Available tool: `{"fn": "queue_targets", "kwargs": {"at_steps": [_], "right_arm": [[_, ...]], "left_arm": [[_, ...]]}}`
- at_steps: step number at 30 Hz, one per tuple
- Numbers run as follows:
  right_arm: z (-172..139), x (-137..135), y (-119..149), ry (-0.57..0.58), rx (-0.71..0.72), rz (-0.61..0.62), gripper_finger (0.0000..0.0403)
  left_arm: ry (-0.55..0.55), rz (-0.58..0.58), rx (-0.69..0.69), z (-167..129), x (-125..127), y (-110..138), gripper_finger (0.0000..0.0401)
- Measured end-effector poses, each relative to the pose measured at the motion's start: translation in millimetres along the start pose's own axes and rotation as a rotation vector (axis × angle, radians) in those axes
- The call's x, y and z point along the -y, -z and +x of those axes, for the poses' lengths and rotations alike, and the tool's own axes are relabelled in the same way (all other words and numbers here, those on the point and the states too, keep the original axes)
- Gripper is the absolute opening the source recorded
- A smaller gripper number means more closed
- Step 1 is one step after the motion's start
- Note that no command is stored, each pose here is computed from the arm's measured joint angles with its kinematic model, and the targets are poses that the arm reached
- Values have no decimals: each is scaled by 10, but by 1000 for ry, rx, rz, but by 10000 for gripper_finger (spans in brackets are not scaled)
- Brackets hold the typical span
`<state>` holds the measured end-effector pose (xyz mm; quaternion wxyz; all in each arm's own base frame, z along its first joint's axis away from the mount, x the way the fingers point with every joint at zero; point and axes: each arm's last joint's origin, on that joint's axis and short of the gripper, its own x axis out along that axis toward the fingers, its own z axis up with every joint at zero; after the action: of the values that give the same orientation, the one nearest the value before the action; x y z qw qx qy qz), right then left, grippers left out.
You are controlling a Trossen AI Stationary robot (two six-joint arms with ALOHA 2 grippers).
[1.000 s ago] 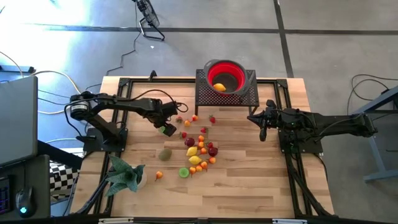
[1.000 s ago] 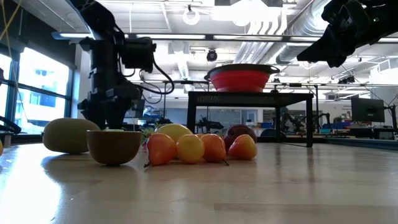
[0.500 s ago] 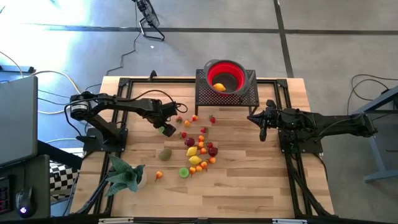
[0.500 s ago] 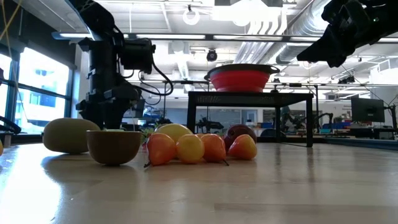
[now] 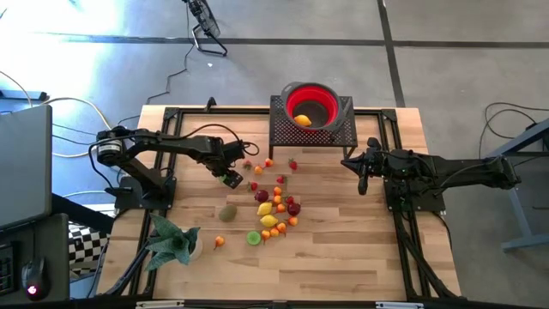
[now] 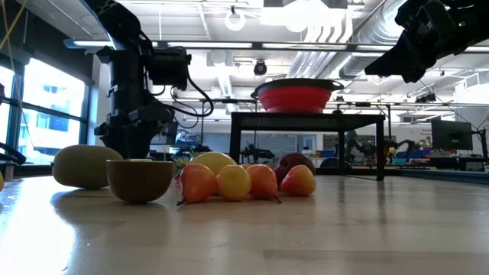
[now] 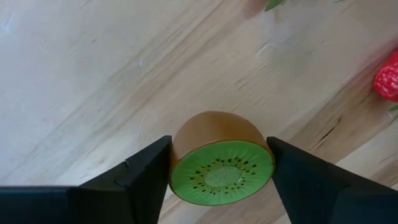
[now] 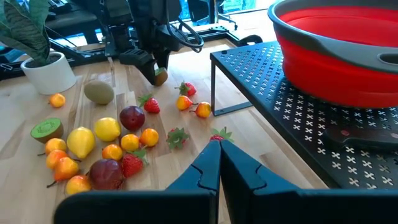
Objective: Pick & Place Fruit
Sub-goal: Put the half kiwi into the strainer on the shelf
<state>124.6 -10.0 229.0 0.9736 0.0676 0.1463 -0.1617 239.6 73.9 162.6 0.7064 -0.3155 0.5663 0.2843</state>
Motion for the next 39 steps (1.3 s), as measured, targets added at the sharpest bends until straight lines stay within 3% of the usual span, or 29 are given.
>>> {"fn": "queue_targets", "kwargs": {"at_steps": [39], "right_arm": [[0, 1, 0, 3, 1, 6, 3]], "left_arm": [[0, 0, 1, -2, 1, 0, 239]]}}
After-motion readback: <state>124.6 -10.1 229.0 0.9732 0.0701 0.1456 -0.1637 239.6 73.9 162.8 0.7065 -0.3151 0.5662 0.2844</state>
